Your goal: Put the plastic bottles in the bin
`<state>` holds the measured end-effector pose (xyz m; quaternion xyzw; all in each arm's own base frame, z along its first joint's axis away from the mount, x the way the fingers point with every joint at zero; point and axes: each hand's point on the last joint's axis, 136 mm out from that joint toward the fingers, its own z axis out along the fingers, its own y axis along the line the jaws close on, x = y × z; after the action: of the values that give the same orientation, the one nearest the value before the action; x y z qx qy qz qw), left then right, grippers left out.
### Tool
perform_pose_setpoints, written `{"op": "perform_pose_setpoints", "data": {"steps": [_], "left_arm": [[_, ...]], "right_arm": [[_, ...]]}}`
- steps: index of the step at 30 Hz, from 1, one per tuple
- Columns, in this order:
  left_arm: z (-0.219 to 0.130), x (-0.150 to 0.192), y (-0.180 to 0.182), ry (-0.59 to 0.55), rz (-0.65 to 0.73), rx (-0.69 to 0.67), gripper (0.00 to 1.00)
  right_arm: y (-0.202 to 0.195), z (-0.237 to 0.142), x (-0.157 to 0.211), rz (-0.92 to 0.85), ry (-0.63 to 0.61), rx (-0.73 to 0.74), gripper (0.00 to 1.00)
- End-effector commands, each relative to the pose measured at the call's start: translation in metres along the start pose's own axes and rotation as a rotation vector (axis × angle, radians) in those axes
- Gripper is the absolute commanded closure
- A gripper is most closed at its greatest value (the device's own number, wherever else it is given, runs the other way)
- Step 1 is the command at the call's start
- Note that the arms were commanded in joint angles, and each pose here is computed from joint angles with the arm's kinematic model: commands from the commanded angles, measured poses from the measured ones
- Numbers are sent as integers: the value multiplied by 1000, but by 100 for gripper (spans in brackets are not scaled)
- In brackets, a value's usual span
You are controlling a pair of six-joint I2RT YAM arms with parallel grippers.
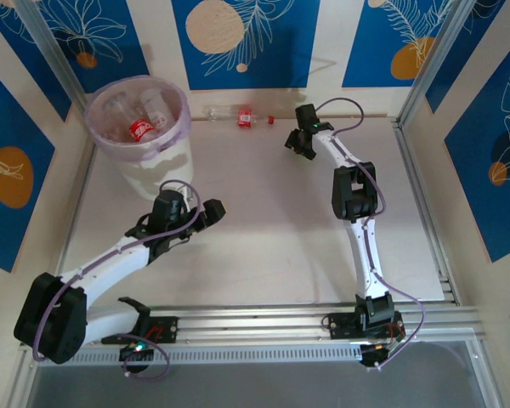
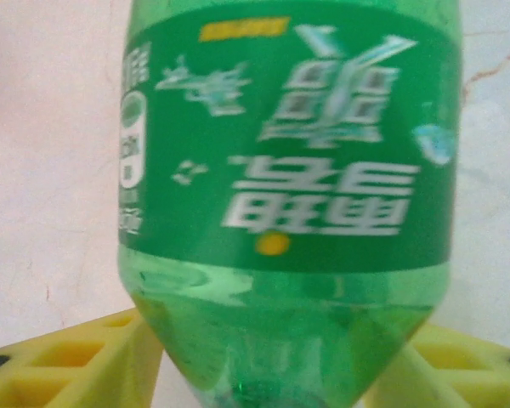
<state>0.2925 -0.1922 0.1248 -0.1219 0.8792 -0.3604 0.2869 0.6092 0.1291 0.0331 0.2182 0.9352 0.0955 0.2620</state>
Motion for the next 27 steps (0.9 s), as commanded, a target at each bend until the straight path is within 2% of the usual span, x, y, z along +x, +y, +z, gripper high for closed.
{"op": "perform_pose_setpoints", "data": {"steps": [1, 10, 18, 24, 27], "left_arm": [[-2, 2, -10, 8, 7, 33, 0], [-4, 1, -13, 4, 6, 40, 0], [-4, -7, -32, 3, 5, 92, 0], [10, -18, -63, 18, -70, 234, 0], [19, -27, -85, 28, -133, 345, 0]], "right_arm": [[-8, -13, -3, -14, 5, 11, 44], [-17, -27, -7, -27, -20, 5, 61], [-15, -58, 4, -143, -38, -65, 72], [-11, -110, 47, -278, 13, -210, 72], [0, -148, 83, -401, 35, -361, 72]]}}
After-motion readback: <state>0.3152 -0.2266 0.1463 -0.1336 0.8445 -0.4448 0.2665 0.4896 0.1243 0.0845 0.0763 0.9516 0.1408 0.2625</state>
